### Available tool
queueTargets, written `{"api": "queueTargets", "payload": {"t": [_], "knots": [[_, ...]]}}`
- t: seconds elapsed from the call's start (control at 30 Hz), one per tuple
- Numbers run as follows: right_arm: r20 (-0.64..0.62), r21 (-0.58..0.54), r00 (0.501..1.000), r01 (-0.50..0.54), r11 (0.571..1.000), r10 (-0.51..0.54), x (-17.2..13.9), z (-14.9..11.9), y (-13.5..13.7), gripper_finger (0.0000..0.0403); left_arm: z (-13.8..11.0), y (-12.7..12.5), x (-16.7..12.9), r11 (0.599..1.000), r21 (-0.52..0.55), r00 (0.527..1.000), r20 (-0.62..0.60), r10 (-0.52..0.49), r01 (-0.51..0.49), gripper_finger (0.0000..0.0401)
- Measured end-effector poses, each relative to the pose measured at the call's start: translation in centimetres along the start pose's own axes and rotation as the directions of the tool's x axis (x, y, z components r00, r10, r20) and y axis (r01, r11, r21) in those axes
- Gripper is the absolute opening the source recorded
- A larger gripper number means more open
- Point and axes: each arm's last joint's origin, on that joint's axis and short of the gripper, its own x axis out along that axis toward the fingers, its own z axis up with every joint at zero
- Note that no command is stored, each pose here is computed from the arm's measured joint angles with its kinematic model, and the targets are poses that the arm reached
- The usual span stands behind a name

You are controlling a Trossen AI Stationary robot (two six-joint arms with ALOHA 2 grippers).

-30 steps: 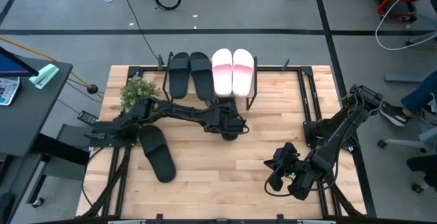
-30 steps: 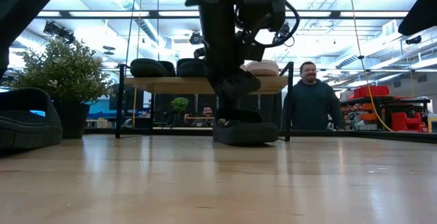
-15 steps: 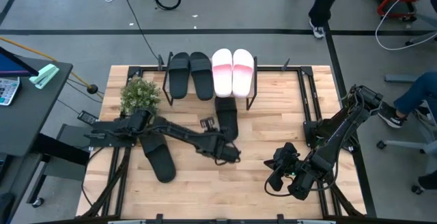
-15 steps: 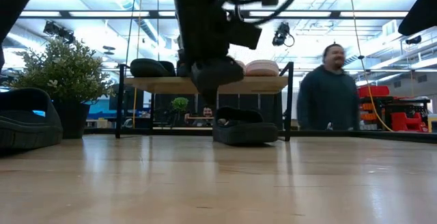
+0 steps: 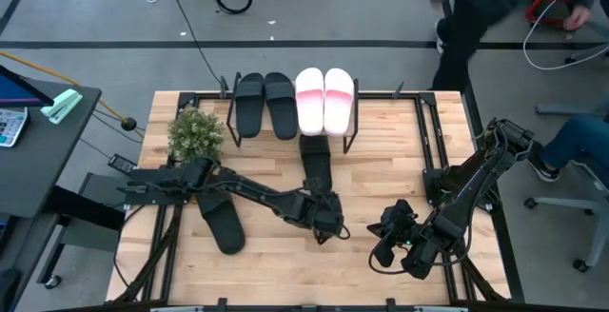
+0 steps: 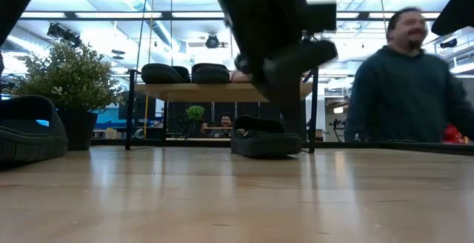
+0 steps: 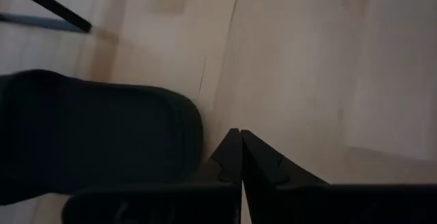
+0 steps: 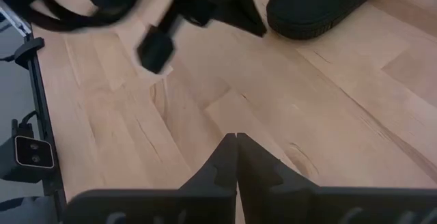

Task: Pick and place slides into the shelf
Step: Put the right black slide under the shelf

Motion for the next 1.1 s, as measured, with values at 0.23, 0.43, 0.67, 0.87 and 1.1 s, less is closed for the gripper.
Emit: {"api": "queueTargets", "payload": {"t": [0.23,0.43,0.67,0.87,1.1], "knots": [[0.0,-0.02,1.0,-0.001,1.0,0.001,0.0,0.0,0.0,0.0007,-0.1,1.0,2.1,0.999,-0.027,0.999,-0.047,-0.026,0.025,0.0003],[0.0,-0.026,1.0,-0.001,1.0,0.001,0.0,0.0,0.0,0.0008,-0.2,1.9,2.9,0.998,-0.037,0.994,-0.096,-0.05,0.047,0.0003],[0.0,-0.027,1.0,-0.001,1.0,0.001,0.0,0.0,0.0,0.0008,-0.1,4.0,4.0,0.998,-0.062,0.99,-0.141,-0.026,0.017,0.0002],[0.0,-0.027,1.0,-0.001,1.0,0.001,0.0,0.0,0.0,0.0008,0.0,6.7,5.3,0.997,-0.078,0.983,-0.186,0.013,-0.028,0.0002],[0.0,-0.027,1.0,-0.001,1.0,0.001,0.0,0.0,0.0,0.0008,-0.1,8.1,5.8,0.995,-0.081,0.976,-0.215,0.033,-0.051,0.0003]]}}
